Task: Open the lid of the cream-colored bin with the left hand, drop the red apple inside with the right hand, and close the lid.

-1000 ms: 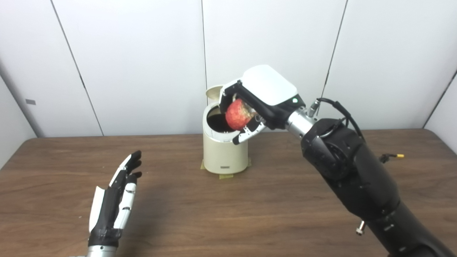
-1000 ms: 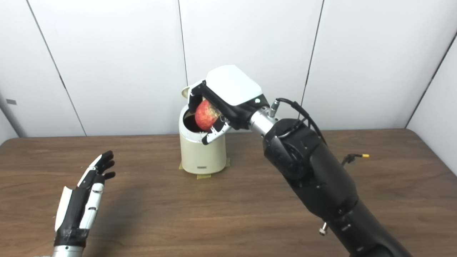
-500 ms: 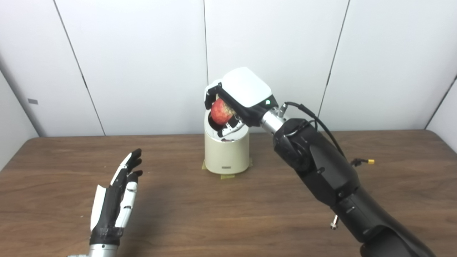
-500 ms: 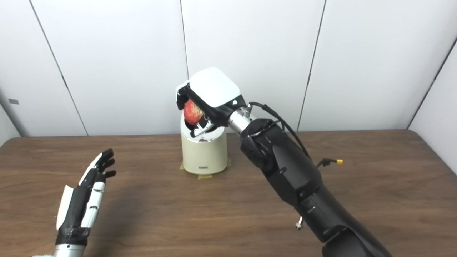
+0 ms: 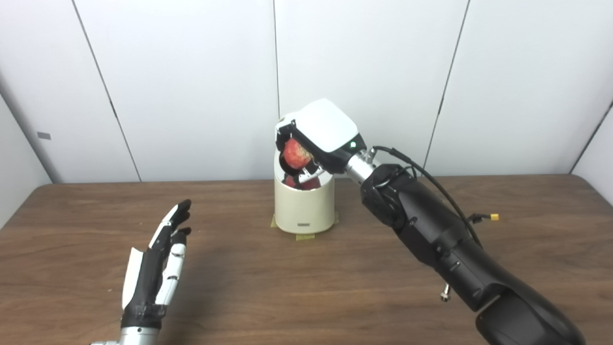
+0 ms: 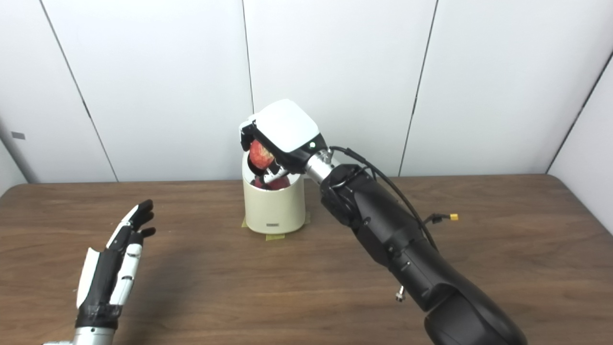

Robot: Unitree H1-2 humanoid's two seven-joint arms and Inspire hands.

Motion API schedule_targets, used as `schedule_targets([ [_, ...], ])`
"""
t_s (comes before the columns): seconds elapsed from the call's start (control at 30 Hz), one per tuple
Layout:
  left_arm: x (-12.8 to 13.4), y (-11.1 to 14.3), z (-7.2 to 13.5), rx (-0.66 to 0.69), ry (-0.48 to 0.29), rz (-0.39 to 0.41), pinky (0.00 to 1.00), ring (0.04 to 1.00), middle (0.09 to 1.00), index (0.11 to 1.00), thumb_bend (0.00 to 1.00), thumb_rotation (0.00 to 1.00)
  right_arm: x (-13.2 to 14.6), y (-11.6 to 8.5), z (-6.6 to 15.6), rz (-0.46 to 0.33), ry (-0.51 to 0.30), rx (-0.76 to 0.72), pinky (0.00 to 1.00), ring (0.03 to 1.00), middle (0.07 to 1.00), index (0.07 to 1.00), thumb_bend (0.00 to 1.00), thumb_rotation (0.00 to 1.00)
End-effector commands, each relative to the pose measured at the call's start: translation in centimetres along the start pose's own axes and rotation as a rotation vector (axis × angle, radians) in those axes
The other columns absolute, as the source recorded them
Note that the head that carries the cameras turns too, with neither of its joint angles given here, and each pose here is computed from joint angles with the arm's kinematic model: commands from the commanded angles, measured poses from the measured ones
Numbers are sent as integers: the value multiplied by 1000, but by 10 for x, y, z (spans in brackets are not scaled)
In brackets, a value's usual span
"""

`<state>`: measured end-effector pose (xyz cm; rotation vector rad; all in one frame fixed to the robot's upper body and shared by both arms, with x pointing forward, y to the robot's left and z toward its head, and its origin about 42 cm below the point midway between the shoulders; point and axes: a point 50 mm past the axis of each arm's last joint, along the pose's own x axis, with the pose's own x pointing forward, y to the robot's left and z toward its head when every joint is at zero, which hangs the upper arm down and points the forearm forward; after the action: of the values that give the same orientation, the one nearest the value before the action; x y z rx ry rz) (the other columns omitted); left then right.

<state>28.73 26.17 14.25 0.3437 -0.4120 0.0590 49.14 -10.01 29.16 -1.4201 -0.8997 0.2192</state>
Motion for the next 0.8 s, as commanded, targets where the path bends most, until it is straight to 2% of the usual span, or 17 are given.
schedule_targets([
  [0.0,-4,-18,-5,-33,17,0,818,905,924,908,221,944,24,-31,-5,-100,-24,-44,343,465,567,436,493,0],
  [0.17,-4,-20,-3,-36,18,-1,815,901,922,908,220,930,21,-25,-10,-97,1,-41,325,462,575,438,491,0],
  [0.33,-4,-20,-2,-41,17,-2,813,899,920,905,220,918,19,-25,-9,-47,52,-44,338,490,588,440,489,0],
  [0.43,-4,-20,-2,-41,18,-4,817,904,924,909,220,920,18,-25,-8,-28,72,-53,349,512,638,476,482,0],
  [0.47,-4,-20,-2,-40,17,-4,817,904,926,911,226,921,18,-26,-7,-26,78,-56,413,556,670,485,505,73],
  [0.5,-4,-19,-2,-36,14,-5,815,903,926,912,228,922,18,-26,-7,-25,83,-59,447,584,689,552,718,37],
  [0.53,-4,-19,-3,-33,12,-5,813,902,926,910,224,924,17,-26,-7,-24,86,-63,485,620,715,615,859,15],
  [0.6,-4,-19,-3,-32,11,-4,810,900,923,906,220,924,17,-27,-7,-17,97,-69,517,655,743,664,935,3],
  [0.77,-4,-20,-3,-34,19,0,824,904,922,902,229,915,15,-26,-6,-8,125,-117,613,782,820,757,997,43],
])
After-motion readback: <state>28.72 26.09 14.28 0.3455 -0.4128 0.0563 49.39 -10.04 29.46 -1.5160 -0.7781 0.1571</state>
